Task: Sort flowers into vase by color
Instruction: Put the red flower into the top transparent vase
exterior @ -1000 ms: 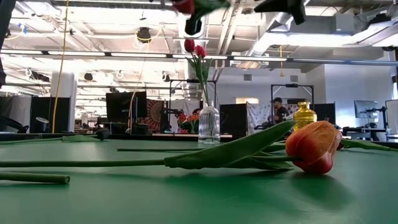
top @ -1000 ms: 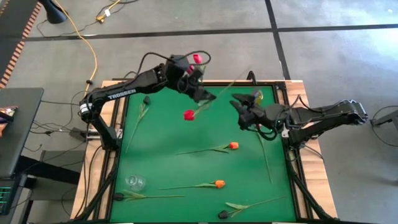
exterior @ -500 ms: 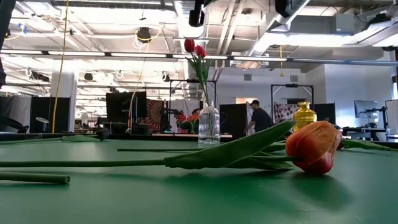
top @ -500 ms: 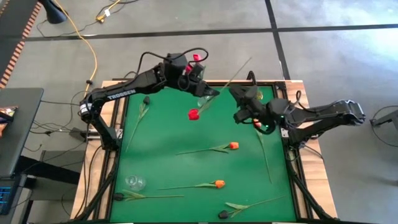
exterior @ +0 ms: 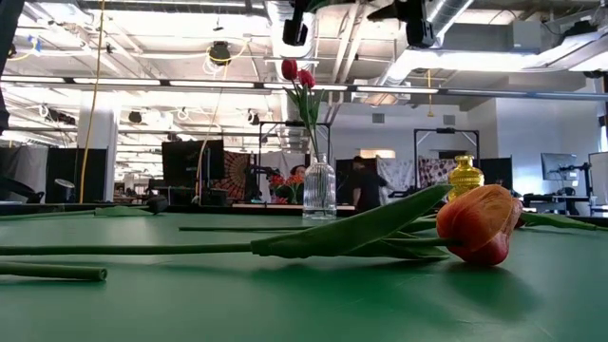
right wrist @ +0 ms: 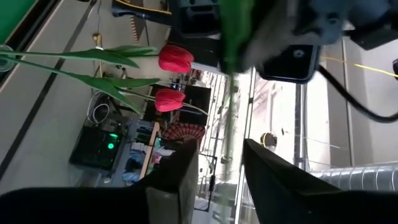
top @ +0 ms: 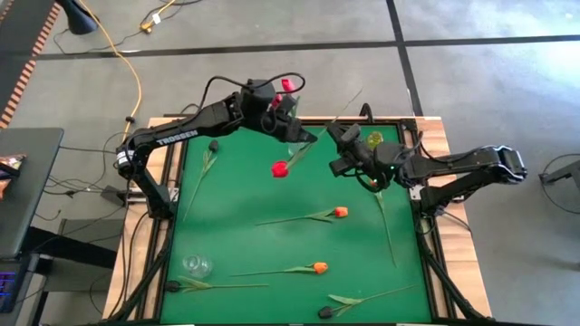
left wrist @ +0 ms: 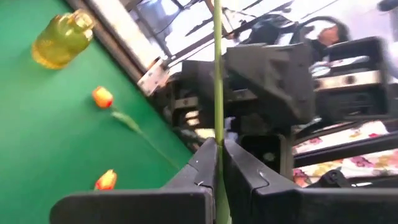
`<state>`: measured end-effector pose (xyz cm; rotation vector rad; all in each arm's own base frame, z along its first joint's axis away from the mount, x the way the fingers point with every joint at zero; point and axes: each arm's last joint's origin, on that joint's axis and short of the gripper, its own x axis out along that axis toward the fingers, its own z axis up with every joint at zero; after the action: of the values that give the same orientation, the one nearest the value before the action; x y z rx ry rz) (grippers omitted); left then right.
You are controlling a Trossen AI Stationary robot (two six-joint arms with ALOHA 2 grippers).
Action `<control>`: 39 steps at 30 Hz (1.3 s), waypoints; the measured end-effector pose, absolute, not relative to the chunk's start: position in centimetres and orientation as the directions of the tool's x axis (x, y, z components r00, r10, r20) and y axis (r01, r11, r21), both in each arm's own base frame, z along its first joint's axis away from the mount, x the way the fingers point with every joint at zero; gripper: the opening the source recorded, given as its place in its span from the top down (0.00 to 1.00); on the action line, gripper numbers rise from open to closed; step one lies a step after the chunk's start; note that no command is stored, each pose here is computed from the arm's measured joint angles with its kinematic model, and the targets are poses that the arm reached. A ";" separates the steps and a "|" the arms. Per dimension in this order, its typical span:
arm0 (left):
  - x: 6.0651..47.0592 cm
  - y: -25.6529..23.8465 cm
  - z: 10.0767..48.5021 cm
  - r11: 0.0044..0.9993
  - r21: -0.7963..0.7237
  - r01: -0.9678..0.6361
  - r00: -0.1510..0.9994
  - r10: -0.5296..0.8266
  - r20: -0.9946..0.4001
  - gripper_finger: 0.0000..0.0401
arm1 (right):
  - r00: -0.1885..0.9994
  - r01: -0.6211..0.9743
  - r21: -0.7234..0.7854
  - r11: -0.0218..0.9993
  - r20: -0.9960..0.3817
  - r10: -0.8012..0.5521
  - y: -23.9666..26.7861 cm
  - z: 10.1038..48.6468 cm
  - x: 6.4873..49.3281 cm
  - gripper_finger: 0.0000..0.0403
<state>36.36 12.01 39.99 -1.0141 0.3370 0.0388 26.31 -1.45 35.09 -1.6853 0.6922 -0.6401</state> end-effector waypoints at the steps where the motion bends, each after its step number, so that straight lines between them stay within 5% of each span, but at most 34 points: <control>1: 36.3 12.0 39.9 0.528 -0.825 -0.201 0.945 -0.119 -0.306 1.00 | 0.679 -0.112 -0.977 -0.179 0.057 -0.732 -1.4 35.1 26.3 0.64; 20: 36.5 11.4 39.8 0.532 -0.823 -0.200 0.940 -0.132 -0.314 0.97 | 0.689 -0.108 -0.978 -0.177 0.055 -0.723 -1.4 35.1 26.3 0.85; 25: 36.5 11.4 39.8 0.556 -0.809 -0.189 0.942 -0.132 -0.310 0.86 | 0.693 -0.092 -0.983 -0.162 0.054 -0.719 -1.2 35.1 26.3 0.93; 34: 35.9 12.4 41.1 0.650 -0.757 -0.072 0.963 -0.151 -0.221 0.60 | 0.698 0.014 -1.000 -0.015 0.020 -0.715 -1.1 34.6 26.3 0.93; 39: 33.5 12.7 43.6 0.707 -0.706 -0.029 0.984 -0.105 -0.145 0.55 | 0.757 0.120 -0.982 0.147 -0.005 -0.653 -1.3 34.8 25.8 0.92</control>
<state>33.55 12.74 43.64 -0.7849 0.1800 -0.0428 25.77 -1.25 34.76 -1.3154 0.4933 -0.5895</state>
